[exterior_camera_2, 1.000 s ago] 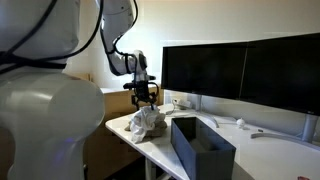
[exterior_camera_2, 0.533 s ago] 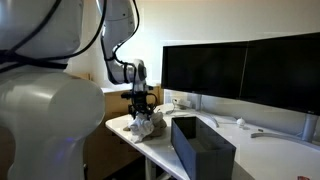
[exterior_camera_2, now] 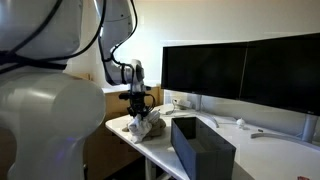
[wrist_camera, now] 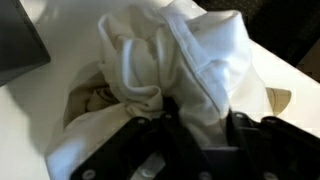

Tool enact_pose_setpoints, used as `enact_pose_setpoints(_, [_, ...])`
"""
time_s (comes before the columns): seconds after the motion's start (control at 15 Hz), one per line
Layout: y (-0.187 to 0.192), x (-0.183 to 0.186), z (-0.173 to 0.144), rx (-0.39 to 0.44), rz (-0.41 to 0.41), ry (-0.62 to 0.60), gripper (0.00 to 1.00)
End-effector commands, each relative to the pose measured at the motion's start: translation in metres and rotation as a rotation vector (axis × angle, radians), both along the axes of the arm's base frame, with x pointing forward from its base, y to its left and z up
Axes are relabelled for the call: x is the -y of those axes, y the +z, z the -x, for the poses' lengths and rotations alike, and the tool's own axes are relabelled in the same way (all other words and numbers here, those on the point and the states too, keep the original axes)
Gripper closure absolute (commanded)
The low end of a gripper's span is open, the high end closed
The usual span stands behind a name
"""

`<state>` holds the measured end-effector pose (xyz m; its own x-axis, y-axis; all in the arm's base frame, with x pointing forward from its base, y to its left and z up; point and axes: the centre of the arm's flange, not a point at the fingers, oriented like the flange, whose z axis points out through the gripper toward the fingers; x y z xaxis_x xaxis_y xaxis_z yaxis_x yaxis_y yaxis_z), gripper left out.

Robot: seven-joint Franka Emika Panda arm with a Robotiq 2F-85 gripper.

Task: Pick up the clothes from the table and put them in the box

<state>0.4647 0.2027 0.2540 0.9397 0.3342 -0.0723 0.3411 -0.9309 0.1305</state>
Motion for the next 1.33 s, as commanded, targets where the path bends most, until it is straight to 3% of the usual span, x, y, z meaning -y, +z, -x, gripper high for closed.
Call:
enact_pose_setpoints(0.0, [0.020, 0.001, 0.008, 0.067, -0.026, -0.034, 0.87])
enact_pose_setpoints(0.6, [0.084, -0.011, 0.013, 0.191, -0.071, -0.083, 0.86])
enact_pose_setpoints(1.27, [0.212, -0.015, 0.048, 0.379, -0.098, -0.023, 0.86])
